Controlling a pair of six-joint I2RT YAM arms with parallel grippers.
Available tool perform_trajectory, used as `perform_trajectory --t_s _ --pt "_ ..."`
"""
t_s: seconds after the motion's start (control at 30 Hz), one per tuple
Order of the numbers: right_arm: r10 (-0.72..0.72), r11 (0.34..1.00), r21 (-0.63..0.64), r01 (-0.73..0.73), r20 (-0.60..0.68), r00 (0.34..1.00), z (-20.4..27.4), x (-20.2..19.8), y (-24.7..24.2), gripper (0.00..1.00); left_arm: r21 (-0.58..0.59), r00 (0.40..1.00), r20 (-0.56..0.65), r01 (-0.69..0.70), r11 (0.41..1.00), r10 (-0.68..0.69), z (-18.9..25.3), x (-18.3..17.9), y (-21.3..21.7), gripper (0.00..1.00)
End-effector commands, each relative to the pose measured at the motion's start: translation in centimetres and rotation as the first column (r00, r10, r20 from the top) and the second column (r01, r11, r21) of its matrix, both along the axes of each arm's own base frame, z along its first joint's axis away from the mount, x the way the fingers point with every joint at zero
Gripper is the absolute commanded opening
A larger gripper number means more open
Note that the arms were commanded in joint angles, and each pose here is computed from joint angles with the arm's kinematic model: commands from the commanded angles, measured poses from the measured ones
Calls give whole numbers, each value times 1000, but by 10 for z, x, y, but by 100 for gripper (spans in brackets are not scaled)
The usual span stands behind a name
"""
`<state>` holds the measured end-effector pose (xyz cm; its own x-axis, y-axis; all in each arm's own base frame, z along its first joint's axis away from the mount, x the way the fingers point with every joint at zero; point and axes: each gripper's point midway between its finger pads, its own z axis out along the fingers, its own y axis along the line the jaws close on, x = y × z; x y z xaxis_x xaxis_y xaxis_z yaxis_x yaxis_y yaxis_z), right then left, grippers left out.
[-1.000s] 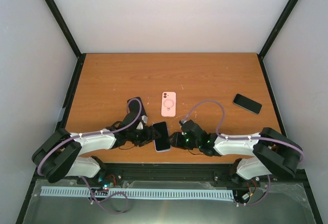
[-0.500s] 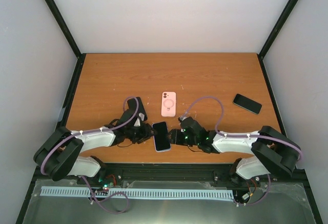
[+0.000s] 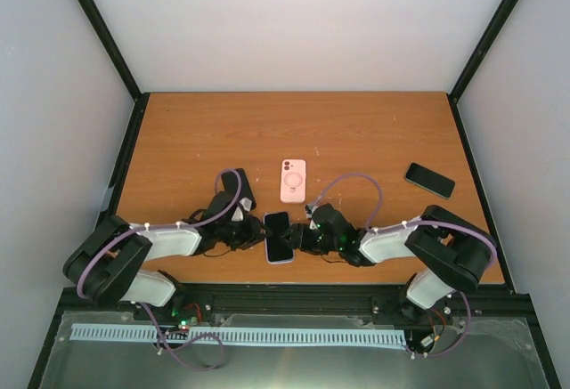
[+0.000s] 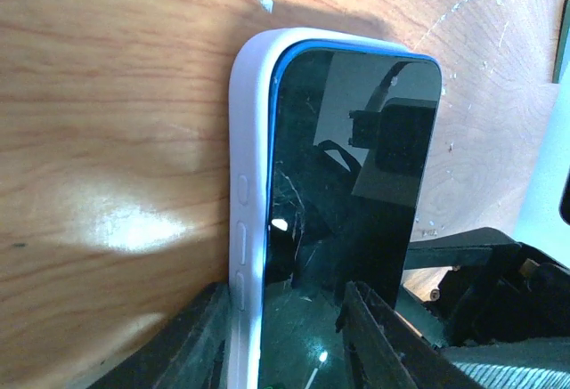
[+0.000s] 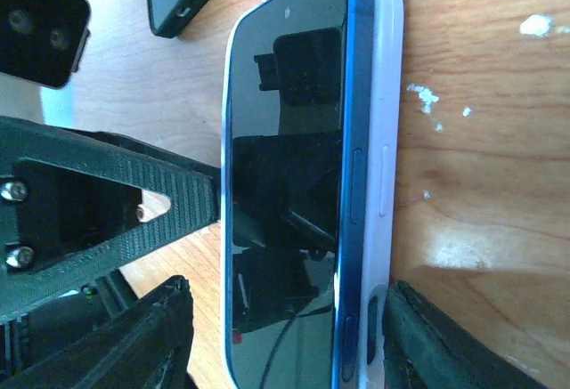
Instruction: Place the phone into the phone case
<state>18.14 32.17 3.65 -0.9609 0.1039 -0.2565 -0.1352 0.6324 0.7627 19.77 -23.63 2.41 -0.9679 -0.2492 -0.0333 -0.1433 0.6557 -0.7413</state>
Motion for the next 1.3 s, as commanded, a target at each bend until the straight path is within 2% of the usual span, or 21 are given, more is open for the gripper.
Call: perform_trajectory --t_s 0.0,0.27,0.4,0.97,1.17,1.27 --pt "11 979 203 -11 1 1000 35 3 20 57 -46 999 -37 26 999 -27 -4 -15 -1 35" --pt "24 929 371 -9 -35 999 58 1 27 57 -82 998 -57 31 996 -35 -3 -21 -4 37" --pt "39 911 411 -25 -27 999 65 -2 28 58 -84 998 -57 28 996 -33 -1 -21 -3 40" --pt "41 892 450 -45 18 999 84 3 35 60 -104 999 -48 8 995 -13 8 -25 -1 59" --pt "44 902 429 -42 5 999 75 4 36 60 -93 998 -58 -2 996 -4 3 -30 4 60" --pt "56 915 401 -45 -14 998 65 3 37 57 -85 998 -58 -7 996 2 2 -30 6 59"
